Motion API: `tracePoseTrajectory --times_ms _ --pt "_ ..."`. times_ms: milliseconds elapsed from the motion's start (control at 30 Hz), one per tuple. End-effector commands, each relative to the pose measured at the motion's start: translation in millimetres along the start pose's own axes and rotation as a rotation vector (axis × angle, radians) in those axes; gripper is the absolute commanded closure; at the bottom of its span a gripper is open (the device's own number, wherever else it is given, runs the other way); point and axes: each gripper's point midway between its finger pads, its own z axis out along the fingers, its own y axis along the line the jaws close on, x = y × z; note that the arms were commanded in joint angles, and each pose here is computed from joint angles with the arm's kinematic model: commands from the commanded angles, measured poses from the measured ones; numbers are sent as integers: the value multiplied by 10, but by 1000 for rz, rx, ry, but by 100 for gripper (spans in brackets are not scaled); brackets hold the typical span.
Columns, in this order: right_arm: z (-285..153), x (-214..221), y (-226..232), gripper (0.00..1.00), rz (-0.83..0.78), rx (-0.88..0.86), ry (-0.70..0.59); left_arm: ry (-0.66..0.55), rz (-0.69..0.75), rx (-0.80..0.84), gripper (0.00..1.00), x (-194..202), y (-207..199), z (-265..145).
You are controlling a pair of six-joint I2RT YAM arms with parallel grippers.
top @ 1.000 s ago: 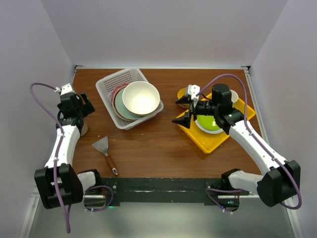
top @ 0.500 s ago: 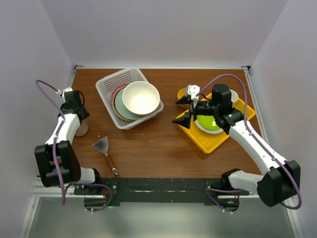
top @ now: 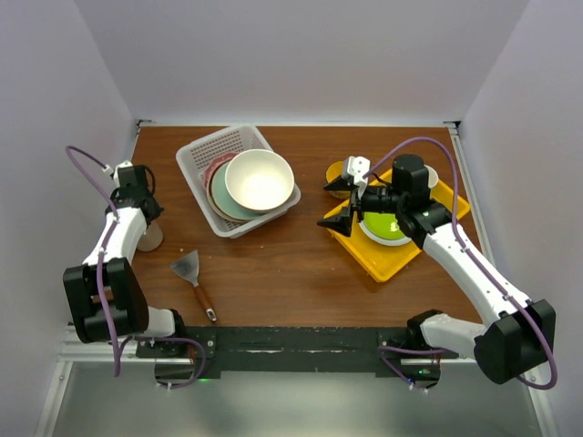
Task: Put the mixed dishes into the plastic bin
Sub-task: Pick up the cup at the center of the board.
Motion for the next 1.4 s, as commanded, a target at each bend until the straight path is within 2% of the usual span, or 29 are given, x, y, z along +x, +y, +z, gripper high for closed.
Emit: tracePoseTrajectory --times_ms 0,667,1000,1367 --pt "-44 -109 41 2 -34 -17 -34 -136 -11 60 100 -431 -84 -230" --pt "-33 -46 41 2 -35 -28 -26 -295 73 203 100 -789 -385 -752" --pt "-35 -39 51 2 -37 -35 -26 -411 115 296 100 -1201 -698 -1230" --pt "-33 -22 49 2 -36 -38 -24 -454 157 413 100 -1412 -1091 -1537"
